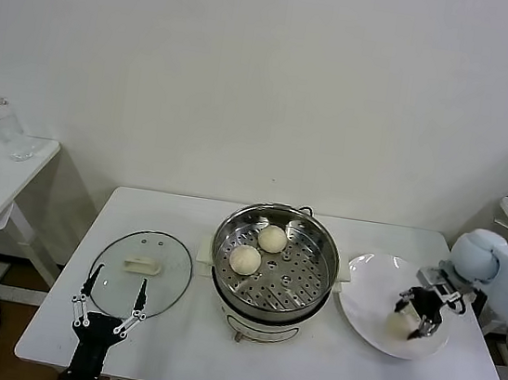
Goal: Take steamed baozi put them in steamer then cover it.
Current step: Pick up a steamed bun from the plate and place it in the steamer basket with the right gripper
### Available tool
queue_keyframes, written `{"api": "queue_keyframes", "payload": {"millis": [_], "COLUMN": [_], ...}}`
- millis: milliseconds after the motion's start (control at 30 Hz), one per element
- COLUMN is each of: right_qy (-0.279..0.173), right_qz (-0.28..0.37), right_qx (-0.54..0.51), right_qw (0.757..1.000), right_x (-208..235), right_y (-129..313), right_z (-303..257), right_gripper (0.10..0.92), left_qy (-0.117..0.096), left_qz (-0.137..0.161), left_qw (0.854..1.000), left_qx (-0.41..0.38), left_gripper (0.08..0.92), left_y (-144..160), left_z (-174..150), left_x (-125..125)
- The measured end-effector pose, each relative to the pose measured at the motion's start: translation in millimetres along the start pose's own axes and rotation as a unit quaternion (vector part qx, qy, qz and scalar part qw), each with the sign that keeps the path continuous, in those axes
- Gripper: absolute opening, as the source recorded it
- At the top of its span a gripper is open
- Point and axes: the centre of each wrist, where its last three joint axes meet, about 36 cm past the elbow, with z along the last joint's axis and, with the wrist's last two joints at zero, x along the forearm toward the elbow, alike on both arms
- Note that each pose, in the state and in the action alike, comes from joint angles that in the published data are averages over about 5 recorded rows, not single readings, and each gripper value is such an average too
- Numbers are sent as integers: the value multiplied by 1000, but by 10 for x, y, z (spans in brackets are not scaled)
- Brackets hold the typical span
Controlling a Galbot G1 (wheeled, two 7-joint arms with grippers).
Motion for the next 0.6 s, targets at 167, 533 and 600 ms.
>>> {"api": "queue_keyframes", "payload": {"millis": [167,533,600], "right_qy": [-5,-2,-2], "right_qz": [56,120,113], "right_qx": [95,362,404], "right_qw": [994,925,908], "right_x": [583,1462,1454], "right_y": [-363,-903,-921], "right_z": [-406,-1769,-2005], "right_gripper": [670,670,670], "left_qy": [0,0,0], "left_qz": [0,-4,-4], "left_qw": [1000,1000,1000], "left_qx": [1,-1,-1], "left_gripper": [823,823,823], "left_y": [-3,16,11], "left_z": [-14,-28,-27], "left_x": [5,13,14]}}
